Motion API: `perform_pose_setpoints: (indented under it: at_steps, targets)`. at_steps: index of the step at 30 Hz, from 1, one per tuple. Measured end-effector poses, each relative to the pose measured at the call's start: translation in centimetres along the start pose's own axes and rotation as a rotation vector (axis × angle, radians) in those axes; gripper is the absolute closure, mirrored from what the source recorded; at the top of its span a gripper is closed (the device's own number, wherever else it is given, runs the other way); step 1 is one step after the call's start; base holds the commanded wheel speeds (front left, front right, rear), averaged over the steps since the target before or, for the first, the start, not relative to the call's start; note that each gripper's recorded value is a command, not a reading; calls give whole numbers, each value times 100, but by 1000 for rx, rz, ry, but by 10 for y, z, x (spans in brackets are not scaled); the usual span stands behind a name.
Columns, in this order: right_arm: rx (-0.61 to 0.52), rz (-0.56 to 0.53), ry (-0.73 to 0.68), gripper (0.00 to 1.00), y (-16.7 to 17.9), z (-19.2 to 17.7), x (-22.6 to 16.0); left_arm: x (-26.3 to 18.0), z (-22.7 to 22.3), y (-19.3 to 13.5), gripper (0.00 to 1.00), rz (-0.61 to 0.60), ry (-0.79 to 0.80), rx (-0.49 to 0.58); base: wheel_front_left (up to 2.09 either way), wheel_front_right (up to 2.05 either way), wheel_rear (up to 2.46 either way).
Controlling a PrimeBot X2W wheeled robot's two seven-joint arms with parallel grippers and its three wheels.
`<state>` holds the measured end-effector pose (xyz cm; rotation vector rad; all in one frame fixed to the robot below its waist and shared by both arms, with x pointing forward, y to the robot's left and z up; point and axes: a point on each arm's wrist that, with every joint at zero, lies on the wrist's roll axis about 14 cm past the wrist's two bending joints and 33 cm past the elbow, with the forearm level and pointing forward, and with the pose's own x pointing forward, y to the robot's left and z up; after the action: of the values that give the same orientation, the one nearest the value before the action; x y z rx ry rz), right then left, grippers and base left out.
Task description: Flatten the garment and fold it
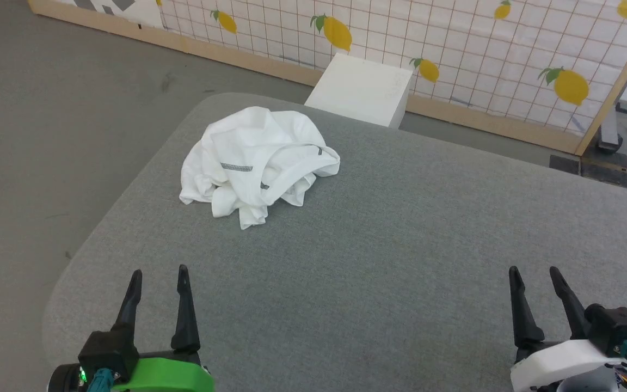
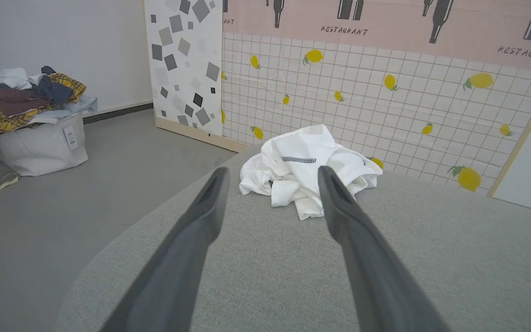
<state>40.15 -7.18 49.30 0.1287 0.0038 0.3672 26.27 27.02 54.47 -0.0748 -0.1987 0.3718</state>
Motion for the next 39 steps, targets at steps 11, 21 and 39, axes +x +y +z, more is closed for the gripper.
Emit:
perform_pose_setpoints:
  at_steps: [11,21,39]
  targets:
    - [18,-29,26,0,-12,-16,7,49,42,-13,0,-109,-94,41,0,0,0]
    - [25,-43,50,0,-20,-33,21,132,109,-20,0,-183,-125,156,0,0,0]
    - [-45,-118,-20,0,-60,-25,42,248,11,-45,0,-228,393,137,0,0,0]
